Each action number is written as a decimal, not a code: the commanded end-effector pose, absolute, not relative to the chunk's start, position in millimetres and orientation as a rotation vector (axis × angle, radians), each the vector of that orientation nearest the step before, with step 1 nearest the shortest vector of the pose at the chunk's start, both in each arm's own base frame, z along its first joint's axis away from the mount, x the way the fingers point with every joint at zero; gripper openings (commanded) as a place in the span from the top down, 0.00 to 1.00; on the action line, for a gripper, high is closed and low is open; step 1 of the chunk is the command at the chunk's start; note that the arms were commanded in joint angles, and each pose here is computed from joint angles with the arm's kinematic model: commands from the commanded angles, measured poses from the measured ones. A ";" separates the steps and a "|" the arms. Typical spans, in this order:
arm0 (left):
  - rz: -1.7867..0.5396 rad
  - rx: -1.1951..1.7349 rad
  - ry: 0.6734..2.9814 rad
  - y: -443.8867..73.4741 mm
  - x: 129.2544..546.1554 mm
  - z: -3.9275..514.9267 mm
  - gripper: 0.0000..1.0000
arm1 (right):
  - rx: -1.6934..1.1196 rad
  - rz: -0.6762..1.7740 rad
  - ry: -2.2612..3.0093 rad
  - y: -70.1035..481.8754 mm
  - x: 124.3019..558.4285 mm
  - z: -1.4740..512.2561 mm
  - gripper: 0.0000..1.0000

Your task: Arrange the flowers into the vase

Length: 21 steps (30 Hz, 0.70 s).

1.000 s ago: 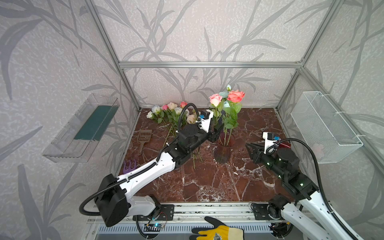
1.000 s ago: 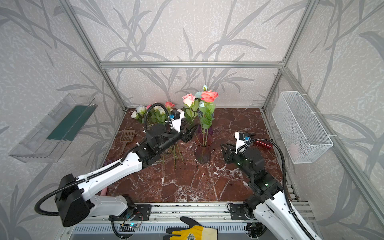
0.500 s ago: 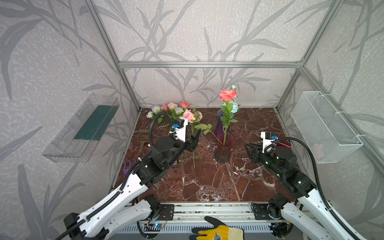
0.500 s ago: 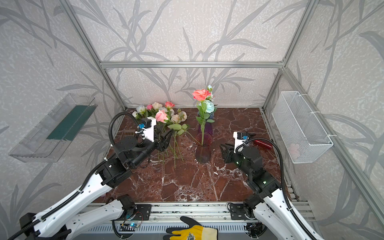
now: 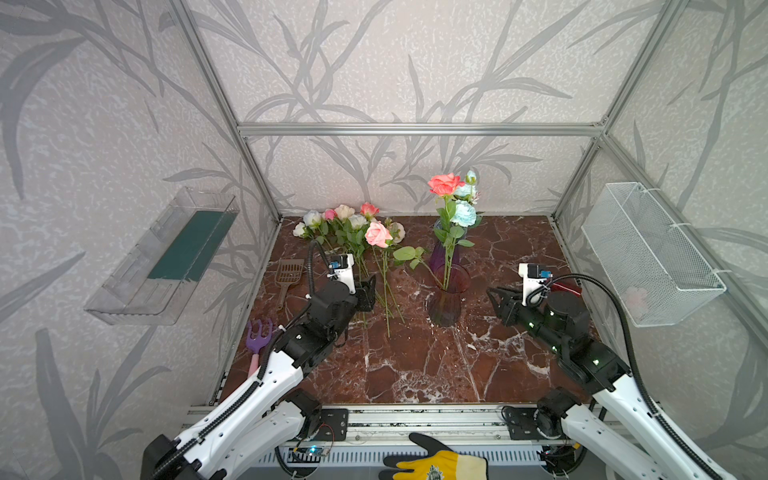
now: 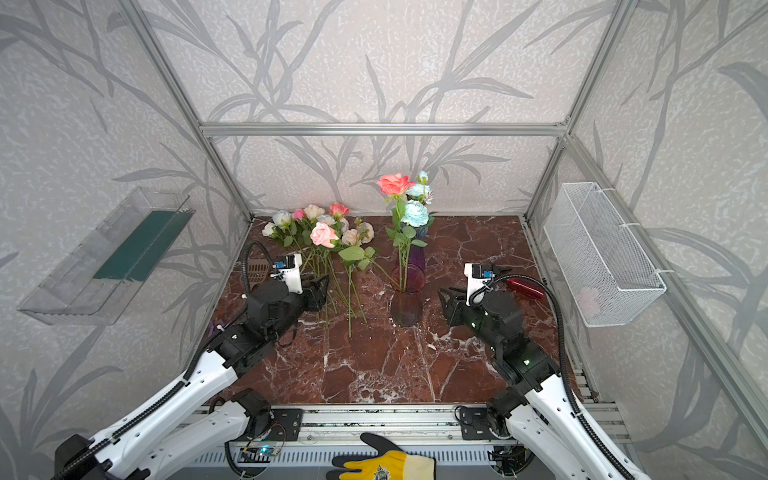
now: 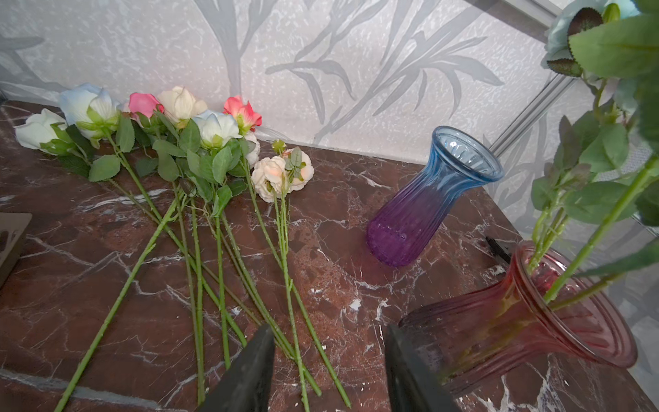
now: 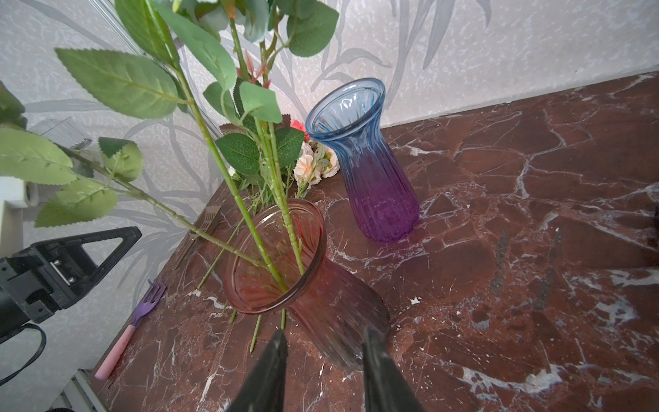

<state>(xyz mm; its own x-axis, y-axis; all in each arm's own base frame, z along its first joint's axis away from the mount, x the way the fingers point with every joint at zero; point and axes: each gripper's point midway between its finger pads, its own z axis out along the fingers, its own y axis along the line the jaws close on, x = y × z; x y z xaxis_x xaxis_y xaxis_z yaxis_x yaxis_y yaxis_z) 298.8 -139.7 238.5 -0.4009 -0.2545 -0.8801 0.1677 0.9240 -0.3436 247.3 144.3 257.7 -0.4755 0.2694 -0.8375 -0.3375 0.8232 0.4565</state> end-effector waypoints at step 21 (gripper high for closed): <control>-0.479 -0.174 2.481 -184.1 407.5 59.0 0.54 | -0.037 0.725 1.956 144.4 249.4 243.0 0.64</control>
